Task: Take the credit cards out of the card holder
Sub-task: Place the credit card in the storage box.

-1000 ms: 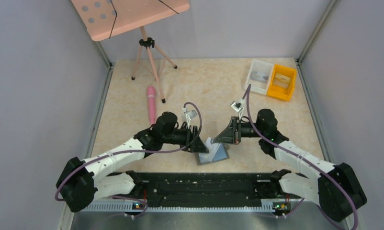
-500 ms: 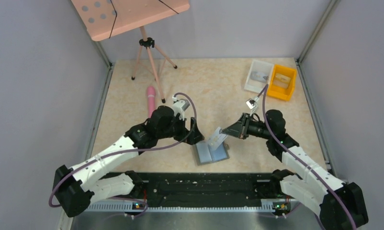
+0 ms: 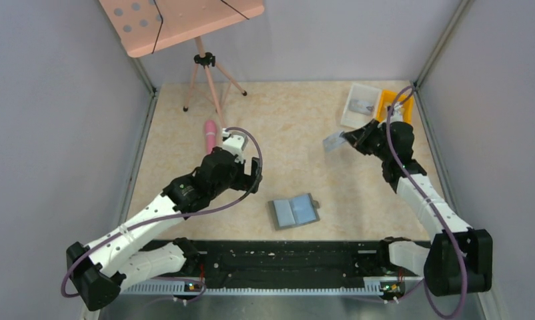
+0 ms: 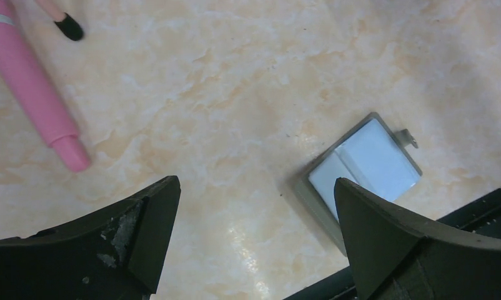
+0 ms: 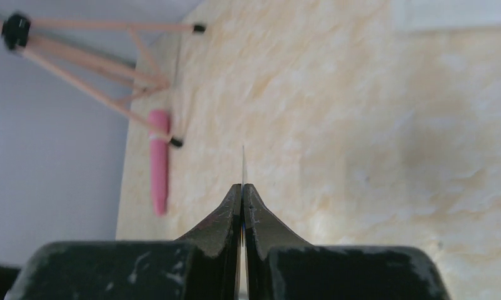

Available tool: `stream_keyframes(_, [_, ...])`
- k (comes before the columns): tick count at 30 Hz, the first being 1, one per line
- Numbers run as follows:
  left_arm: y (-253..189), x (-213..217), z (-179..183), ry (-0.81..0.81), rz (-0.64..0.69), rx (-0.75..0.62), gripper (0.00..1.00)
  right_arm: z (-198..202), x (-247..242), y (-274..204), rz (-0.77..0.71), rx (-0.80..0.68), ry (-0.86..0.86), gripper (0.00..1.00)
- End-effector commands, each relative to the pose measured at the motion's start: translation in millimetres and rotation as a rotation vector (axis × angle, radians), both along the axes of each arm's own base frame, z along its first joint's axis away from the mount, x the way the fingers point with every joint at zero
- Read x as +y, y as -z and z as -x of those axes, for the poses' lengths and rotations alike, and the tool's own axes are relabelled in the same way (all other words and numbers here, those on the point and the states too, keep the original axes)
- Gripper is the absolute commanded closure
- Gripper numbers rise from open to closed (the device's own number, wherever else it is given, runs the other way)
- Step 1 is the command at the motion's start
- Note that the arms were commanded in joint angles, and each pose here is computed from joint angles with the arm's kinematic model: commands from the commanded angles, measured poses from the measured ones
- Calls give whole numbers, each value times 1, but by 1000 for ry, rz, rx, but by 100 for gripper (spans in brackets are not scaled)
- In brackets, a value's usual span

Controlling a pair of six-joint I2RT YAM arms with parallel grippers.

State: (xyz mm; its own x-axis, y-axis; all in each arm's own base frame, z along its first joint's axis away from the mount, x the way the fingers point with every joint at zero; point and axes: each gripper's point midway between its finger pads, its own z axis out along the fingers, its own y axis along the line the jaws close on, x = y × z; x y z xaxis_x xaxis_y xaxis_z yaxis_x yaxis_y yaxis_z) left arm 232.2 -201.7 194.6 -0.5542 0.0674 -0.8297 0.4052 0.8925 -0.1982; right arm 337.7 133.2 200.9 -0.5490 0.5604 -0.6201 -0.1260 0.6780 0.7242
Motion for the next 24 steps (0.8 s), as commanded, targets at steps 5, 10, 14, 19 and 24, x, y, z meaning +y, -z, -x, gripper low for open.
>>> stream_keyframes(5, [-4, 30, -6, -33, -195, -31, 1, -111, -92, -38, 101, -175, 413, 100])
stream_keyframes(10, [-1, 37, -4, -58, -185, -56, 1, -163, -117, -32, 137, -224, 464, 100])
stream_keyframes(14, [-7, 46, -6, -93, -197, -90, 1, -197, -129, -14, 200, -206, 495, 100])
stream_keyframes(19, [-13, 51, -4, -102, -181, -118, 1, -229, -146, 12, 207, -168, 565, 100])
stream_keyframes(24, [-17, 52, -6, -111, -178, -134, 1, -253, -147, 34, 195, -129, 561, 100])
